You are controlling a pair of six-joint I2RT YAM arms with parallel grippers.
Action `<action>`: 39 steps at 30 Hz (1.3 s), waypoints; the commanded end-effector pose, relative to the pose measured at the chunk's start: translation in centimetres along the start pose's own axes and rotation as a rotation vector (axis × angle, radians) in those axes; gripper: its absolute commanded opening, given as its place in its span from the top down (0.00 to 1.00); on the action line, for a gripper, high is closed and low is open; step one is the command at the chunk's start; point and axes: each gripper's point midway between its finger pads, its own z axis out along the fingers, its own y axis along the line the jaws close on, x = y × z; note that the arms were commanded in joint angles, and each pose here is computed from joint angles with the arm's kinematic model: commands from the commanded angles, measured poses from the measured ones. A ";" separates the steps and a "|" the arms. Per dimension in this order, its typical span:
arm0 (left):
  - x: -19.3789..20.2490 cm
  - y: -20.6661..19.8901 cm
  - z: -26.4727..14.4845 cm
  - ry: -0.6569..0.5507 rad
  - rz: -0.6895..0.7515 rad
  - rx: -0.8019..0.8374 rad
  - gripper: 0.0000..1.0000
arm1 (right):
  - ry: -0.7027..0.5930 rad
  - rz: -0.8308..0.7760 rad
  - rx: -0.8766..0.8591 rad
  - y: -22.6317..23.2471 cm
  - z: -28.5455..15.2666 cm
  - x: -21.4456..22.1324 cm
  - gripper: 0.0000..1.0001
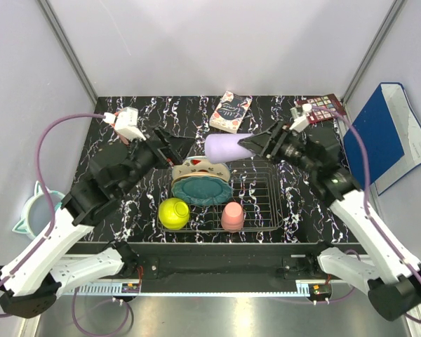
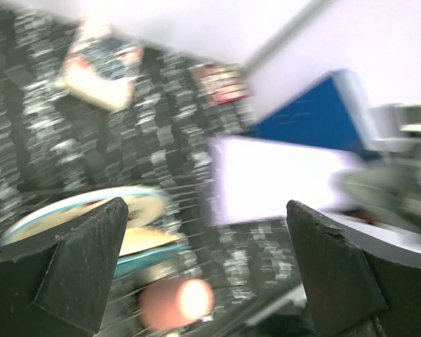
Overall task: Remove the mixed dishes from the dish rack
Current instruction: Place the cup at the center of the board.
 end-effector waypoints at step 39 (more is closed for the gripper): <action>0.5 -7.9 -0.9 0.044 -0.158 0.454 1.00 | 0.102 0.142 -0.434 5.4 1.6 1.2 1.00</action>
